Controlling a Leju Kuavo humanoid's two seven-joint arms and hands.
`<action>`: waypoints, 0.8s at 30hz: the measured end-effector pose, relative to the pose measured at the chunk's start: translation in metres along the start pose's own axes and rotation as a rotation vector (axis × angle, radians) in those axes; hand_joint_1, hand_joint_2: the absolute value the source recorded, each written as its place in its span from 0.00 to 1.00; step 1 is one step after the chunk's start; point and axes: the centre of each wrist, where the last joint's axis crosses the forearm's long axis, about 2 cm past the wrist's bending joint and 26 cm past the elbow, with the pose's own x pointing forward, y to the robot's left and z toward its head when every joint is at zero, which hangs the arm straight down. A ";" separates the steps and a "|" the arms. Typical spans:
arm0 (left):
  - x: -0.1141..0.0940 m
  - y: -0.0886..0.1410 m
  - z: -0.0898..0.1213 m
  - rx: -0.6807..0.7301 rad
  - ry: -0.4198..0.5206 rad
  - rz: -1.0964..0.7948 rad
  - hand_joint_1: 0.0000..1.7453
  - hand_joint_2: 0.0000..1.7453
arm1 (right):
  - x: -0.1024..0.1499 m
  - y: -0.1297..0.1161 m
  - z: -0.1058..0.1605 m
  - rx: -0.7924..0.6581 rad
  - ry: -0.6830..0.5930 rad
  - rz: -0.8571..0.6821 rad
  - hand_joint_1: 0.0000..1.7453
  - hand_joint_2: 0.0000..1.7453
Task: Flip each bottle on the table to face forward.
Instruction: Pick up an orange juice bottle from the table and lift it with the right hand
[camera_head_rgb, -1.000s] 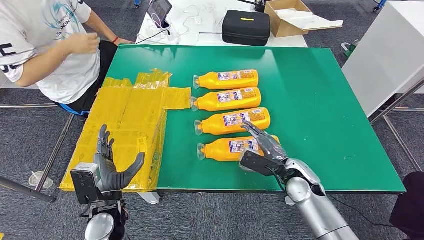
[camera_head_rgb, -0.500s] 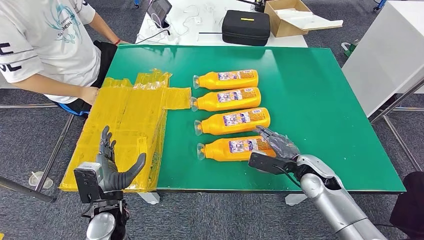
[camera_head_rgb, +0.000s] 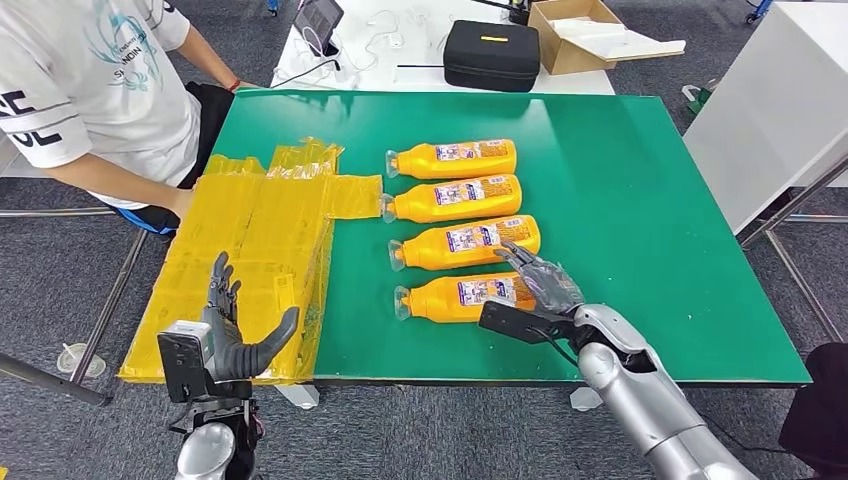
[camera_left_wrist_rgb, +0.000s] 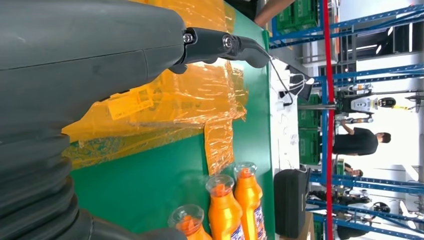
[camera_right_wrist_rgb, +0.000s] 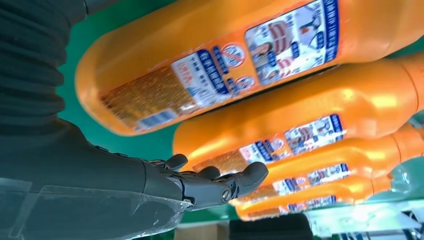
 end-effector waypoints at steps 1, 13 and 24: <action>0.000 0.000 0.000 -0.001 0.002 0.001 0.00 1.00 | 0.000 0.001 -0.001 0.005 0.001 -0.006 0.00 1.00; -0.003 -0.004 0.000 -0.018 0.019 0.014 0.00 1.00 | -0.002 0.008 -0.013 0.059 0.024 -0.026 0.00 1.00; -0.006 -0.004 0.003 -0.017 0.049 0.035 0.00 1.00 | -0.019 -0.008 -0.012 0.163 0.109 0.034 0.00 1.00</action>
